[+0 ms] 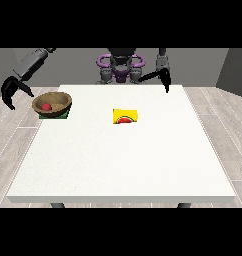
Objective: Pick the cup and pour the ball into the bowl, then pick the bowl and place it on the pad
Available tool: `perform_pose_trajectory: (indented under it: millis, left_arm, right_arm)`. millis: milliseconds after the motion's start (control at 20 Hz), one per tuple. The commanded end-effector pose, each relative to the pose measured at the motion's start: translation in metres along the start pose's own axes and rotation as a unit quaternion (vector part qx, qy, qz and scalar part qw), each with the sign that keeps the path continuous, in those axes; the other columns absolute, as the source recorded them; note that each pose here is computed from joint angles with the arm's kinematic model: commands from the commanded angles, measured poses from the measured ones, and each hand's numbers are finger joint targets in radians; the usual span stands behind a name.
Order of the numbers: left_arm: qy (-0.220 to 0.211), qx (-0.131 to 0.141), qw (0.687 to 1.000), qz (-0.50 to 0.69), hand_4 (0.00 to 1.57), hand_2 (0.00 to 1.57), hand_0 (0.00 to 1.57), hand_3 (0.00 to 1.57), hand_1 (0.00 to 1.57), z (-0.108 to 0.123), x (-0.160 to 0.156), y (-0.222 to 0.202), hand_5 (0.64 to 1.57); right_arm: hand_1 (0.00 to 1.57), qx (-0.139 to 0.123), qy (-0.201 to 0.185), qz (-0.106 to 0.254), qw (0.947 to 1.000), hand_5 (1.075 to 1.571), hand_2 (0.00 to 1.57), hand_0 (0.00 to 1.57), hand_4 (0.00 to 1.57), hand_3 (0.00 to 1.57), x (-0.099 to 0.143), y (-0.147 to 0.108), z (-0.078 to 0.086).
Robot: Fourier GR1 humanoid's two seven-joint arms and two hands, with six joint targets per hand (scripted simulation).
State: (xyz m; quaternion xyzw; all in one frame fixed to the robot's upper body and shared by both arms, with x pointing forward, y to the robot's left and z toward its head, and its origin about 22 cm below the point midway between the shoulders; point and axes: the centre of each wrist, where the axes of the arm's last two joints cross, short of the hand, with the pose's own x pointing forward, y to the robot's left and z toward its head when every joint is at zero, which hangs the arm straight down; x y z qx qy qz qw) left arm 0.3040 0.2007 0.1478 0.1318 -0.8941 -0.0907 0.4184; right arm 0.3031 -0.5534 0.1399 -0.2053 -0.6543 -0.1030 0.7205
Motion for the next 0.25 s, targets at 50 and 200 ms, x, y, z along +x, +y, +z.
perform_pose_trajectory:
  millis: [50, 200]
  left_arm:
    - [0.018, -0.006, 1.0, 0.012, 0.0, 0.0, 0.0, 0.0, 0.0, 0.011, 0.0, -0.003, 1.569]
    - [0.053, 0.008, 0.999, -0.003, 0.0, 0.0, 0.0, 0.0, 0.0, 0.011, -0.023, -0.008, 1.569]
  right_arm:
    - [0.0, 0.011, 0.001, 0.003, 0.9999, 1.504, 0.26, 0.0, 0.0, 0.21, 0.028, -0.026, 0.005]
    - [0.0, 0.052, -0.03, -0.02, 0.998, 1.503, 0.19, 0.0, 0.0, 0.29, 0.06, -0.032, 0.004]
